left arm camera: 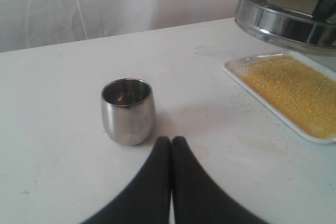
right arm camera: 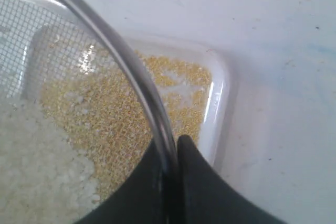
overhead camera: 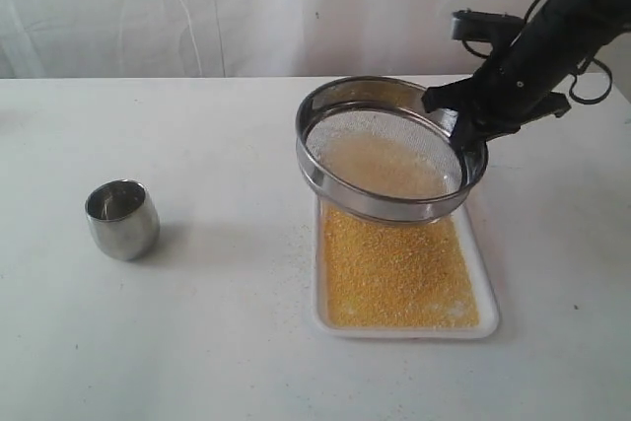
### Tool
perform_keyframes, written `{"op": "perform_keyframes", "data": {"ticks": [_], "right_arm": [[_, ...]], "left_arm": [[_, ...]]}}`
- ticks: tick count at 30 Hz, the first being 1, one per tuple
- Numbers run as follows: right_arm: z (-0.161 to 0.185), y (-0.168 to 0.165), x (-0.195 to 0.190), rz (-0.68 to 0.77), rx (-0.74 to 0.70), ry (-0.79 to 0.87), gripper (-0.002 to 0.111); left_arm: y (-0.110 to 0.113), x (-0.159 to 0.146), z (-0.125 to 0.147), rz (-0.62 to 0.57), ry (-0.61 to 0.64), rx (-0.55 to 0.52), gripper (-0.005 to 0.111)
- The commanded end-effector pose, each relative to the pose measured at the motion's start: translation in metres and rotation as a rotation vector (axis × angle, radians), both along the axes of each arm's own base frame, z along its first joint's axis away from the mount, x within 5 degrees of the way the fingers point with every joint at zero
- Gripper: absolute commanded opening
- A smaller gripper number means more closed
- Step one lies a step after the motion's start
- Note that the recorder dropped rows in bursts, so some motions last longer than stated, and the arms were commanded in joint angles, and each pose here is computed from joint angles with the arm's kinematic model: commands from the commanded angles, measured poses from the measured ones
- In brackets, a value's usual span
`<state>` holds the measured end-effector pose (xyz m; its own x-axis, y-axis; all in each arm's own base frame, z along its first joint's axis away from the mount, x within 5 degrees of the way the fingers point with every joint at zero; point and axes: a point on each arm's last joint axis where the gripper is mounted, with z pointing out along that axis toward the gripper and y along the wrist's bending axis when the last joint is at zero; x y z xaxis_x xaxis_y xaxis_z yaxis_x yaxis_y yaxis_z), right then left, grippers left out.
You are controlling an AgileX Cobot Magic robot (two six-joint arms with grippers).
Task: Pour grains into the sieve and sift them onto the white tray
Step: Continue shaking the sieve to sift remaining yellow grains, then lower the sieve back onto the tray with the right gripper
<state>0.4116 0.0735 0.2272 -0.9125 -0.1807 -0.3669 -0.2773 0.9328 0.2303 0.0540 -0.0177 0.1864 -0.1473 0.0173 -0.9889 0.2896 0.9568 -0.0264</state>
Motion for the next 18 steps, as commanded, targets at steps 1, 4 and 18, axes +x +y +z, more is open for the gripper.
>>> {"op": "perform_keyframes", "data": {"ticks": [1,4,18], "right_arm": [[0.004,0.018,-0.012,0.223,0.015,0.023,0.000],[0.002,-0.003,0.001,-0.065,-0.075,-0.012,0.000],[-0.001,0.017,-0.012,0.179,-0.053,0.045,0.000]], "left_arm": [[0.000,0.000,-0.001,-0.002,-0.002,-0.008,0.000],[0.000,0.000,-0.001,-0.002,-0.002,-0.008,0.000],[0.000,0.000,-0.001,-0.002,-0.002,-0.008,0.000]]}}
